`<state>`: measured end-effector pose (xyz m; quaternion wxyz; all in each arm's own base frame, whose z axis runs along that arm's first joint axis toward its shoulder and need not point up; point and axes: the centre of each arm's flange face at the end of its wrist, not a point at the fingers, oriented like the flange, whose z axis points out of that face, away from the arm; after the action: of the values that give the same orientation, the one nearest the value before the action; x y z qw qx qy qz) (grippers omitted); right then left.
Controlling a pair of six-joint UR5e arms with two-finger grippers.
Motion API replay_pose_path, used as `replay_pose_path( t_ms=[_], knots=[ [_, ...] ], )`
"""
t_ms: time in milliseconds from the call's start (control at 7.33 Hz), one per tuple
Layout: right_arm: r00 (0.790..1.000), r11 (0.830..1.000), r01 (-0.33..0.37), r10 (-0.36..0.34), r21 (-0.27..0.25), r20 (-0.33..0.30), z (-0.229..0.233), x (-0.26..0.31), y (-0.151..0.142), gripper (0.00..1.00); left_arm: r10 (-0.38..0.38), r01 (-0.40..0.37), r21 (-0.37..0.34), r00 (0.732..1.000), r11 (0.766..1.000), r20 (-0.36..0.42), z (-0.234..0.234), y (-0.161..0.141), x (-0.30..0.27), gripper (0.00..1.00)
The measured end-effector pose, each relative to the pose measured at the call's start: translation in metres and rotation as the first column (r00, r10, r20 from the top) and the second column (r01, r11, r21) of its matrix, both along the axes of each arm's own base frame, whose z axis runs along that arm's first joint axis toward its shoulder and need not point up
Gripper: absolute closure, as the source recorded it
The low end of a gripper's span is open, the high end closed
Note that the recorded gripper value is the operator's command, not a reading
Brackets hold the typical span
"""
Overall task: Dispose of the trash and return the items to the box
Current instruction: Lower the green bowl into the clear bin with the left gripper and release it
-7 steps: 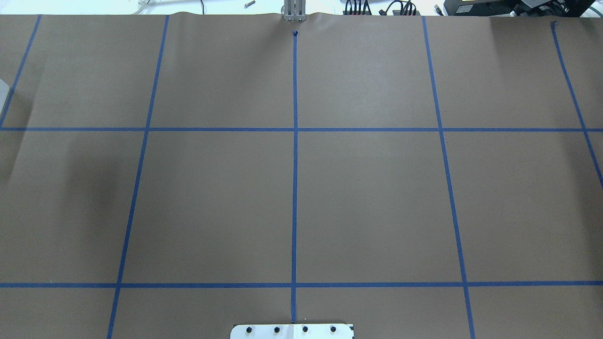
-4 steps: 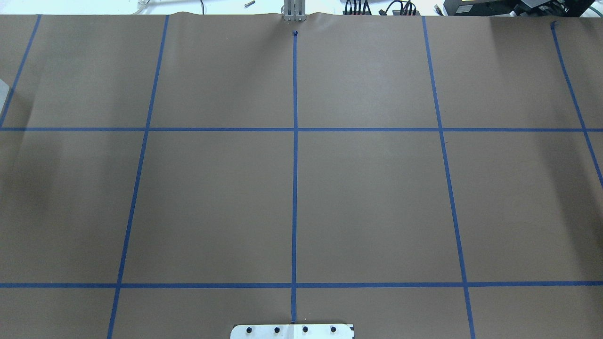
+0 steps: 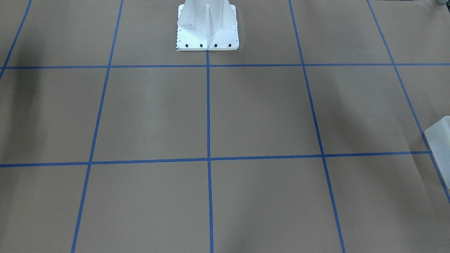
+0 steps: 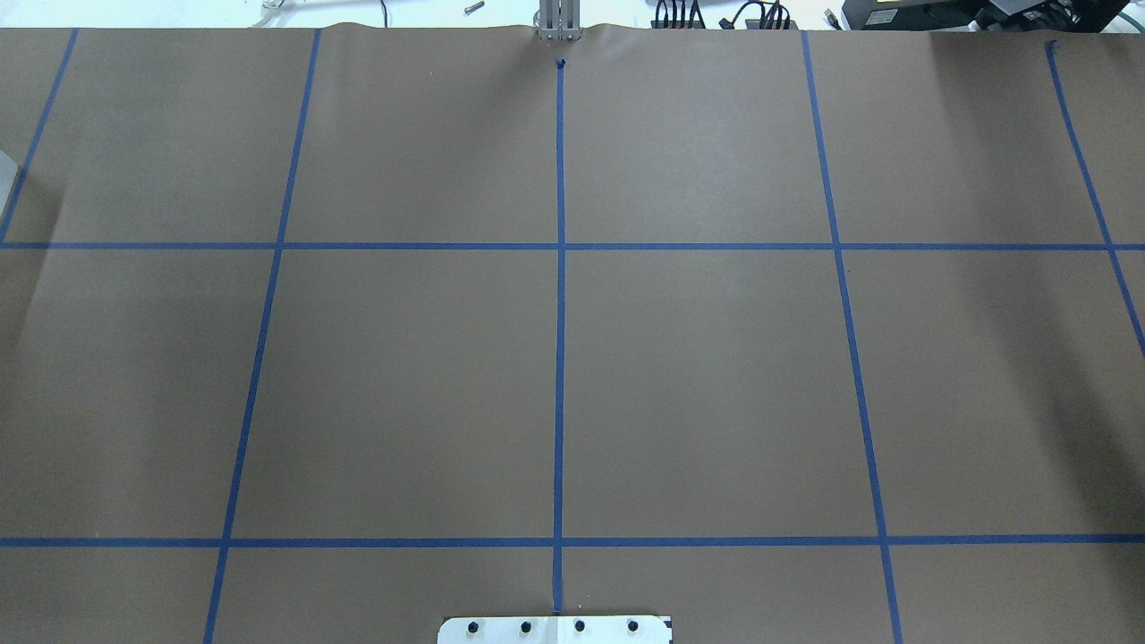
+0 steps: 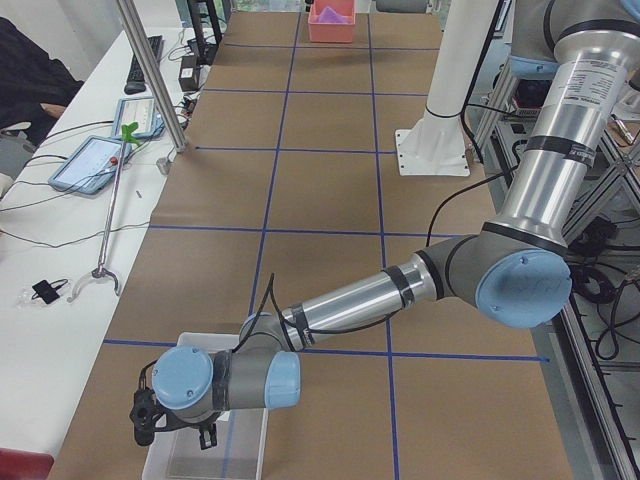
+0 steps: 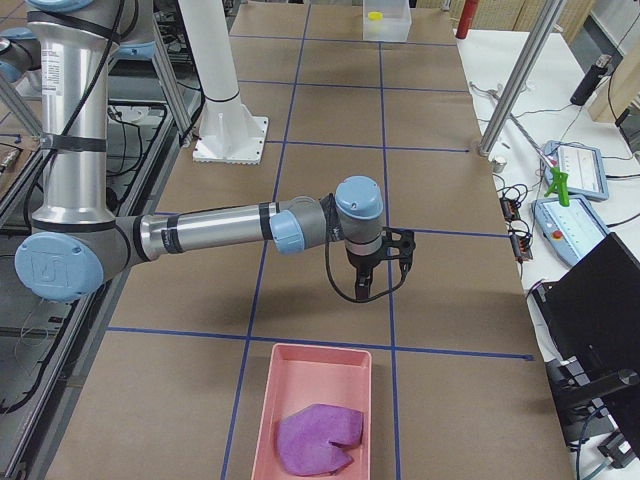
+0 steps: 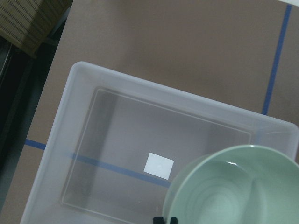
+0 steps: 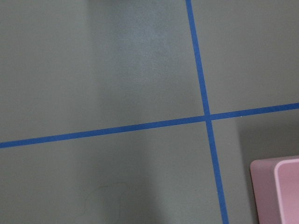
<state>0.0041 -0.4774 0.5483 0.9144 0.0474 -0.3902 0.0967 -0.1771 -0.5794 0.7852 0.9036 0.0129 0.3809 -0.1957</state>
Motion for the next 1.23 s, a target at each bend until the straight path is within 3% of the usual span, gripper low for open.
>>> replay_pose_path(
  t_ms=[545, 955, 1227],
  knots=[
    [1.000, 1.000, 0.007, -0.007, -0.009, 0.010, -0.013, -0.021, 0.001, 0.00, -0.179, 0.181, -0.066, 0.983, 0.981, 0.043, 0.023, 0.005, 0.000, 1.00],
    [1.000, 1.000, -0.003, 0.003, -0.016, 0.020, -0.025, -0.029, 0.003, 0.00, -0.328, 0.325, -0.183, 0.945, 0.928, 0.013, 0.024, 0.004, 0.025, 1.00],
    [1.000, 1.000, -0.005, 0.006, -0.018, 0.021, -0.028, -0.032, 0.005, 0.00, -0.336, 0.330, -0.230, 0.942, 0.916, 0.012, 0.030, 0.003, 0.062, 1.00]
  ],
)
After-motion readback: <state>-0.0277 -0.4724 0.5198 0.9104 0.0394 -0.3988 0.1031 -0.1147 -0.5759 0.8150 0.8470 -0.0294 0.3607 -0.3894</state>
